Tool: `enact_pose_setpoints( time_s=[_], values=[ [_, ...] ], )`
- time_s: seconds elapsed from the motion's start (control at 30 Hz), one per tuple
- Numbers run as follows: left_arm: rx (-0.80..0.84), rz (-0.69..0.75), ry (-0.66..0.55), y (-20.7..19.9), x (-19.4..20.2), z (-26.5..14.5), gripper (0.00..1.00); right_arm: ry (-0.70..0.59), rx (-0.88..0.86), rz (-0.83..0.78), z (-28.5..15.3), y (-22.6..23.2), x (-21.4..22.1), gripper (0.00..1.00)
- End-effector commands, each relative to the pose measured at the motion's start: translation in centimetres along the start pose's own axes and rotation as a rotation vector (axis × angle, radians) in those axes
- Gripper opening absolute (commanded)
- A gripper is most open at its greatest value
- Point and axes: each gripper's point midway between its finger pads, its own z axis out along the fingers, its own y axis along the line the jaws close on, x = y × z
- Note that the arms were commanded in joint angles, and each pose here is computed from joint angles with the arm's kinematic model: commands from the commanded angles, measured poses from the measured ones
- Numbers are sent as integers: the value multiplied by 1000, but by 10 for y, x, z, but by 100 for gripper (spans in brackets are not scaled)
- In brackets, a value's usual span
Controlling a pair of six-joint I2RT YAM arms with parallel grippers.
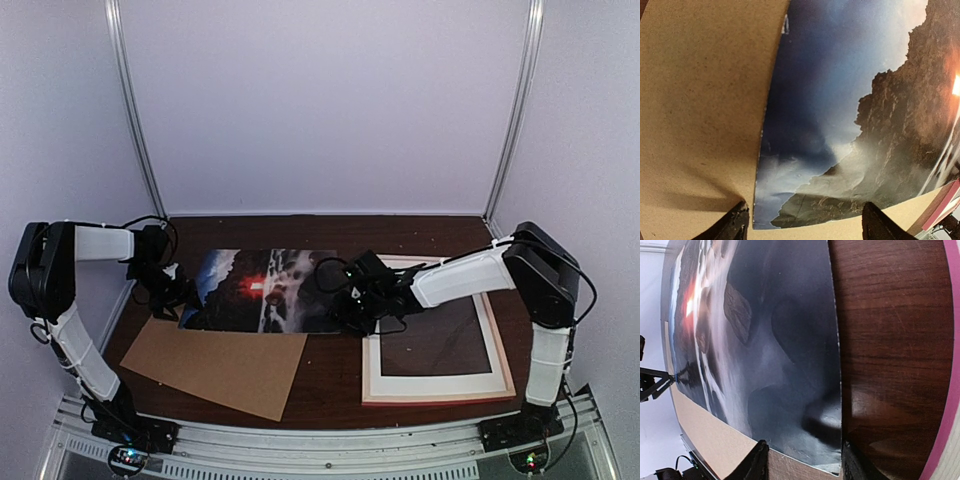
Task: Put the photo into the frame
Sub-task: Pick up the photo from the backboard.
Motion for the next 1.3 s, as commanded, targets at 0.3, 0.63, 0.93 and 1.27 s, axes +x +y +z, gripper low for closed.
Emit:
enact_pose_setpoints(
  time_s=[0.3, 0.63, 0.93, 1.27],
  values=[
    [22, -11, 45, -5, 14, 13, 78, -44, -140, 74, -6, 7, -9, 42],
    [32, -9, 49, -8, 16, 14, 77, -47, -215, 85, -9, 20, -14, 38],
    [34, -8, 46, -9, 15, 14, 77, -69, -248, 110, -16, 19, -19, 35],
    [32, -5, 43, -9, 15, 13, 77, -83, -300, 91, -26, 26, -24, 37]
  ],
)
